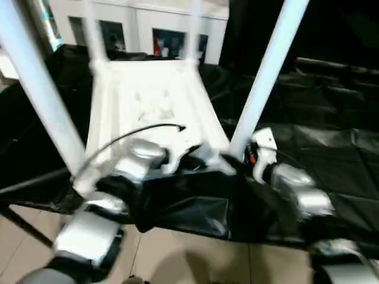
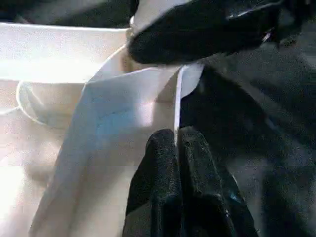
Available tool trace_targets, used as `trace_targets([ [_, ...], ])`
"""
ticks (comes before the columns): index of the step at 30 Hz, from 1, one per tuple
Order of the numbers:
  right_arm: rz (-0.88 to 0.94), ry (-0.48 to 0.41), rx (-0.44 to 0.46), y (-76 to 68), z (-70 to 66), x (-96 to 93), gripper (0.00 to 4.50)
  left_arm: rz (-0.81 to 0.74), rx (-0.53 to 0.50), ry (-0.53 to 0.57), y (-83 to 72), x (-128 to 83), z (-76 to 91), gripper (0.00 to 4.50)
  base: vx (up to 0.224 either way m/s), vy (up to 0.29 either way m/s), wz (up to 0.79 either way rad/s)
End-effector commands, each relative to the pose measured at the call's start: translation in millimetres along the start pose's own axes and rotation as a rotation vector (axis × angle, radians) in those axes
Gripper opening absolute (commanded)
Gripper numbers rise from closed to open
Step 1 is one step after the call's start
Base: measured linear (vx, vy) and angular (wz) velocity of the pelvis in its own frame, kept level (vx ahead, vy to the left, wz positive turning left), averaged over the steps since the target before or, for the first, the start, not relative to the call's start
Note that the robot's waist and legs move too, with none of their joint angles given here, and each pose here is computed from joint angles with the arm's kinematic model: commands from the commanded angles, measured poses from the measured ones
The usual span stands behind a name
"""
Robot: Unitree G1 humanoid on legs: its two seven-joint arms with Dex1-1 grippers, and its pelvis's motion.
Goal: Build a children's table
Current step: Rotate leg to tighten
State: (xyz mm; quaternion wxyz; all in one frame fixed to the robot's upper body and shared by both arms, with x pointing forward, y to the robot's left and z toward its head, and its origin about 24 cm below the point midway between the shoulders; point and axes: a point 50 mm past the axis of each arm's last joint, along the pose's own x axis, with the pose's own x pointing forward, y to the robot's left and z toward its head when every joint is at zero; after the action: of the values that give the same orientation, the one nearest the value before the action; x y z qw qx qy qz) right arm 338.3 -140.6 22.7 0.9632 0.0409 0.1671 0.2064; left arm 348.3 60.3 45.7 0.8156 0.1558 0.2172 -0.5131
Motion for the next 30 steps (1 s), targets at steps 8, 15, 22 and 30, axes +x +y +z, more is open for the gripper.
trace_targets([
  [8, -0.038, 0.073, -0.044, 34.3, -14.2, 20.0, 3.21, -0.017, 0.003, 0.000, -30.8, 32, 6.1, 0.00, 0.000, 0.000, 0.00],
  [15, 0.155, 0.006, -0.132, 14.8, -0.9, 1.6, 3.70, -0.057, 0.035, -0.010, -23.0, 20, 0.5, 0.00, 0.000, 0.000, 0.00],
  [22, 0.484, 0.130, -0.308, -30.1, -1.4, -64.6, 3.70, -0.201, 0.091, 0.041, -13.6, -1, -12.1, 0.00, 0.000, 0.000, 0.00],
  [30, 0.473, 0.210, -0.318, -74.1, 16.8, -104.7, 3.70, -0.422, 0.146, 0.044, -14.1, -17, -10.0, 0.00, 0.000, 0.000, 0.00],
])
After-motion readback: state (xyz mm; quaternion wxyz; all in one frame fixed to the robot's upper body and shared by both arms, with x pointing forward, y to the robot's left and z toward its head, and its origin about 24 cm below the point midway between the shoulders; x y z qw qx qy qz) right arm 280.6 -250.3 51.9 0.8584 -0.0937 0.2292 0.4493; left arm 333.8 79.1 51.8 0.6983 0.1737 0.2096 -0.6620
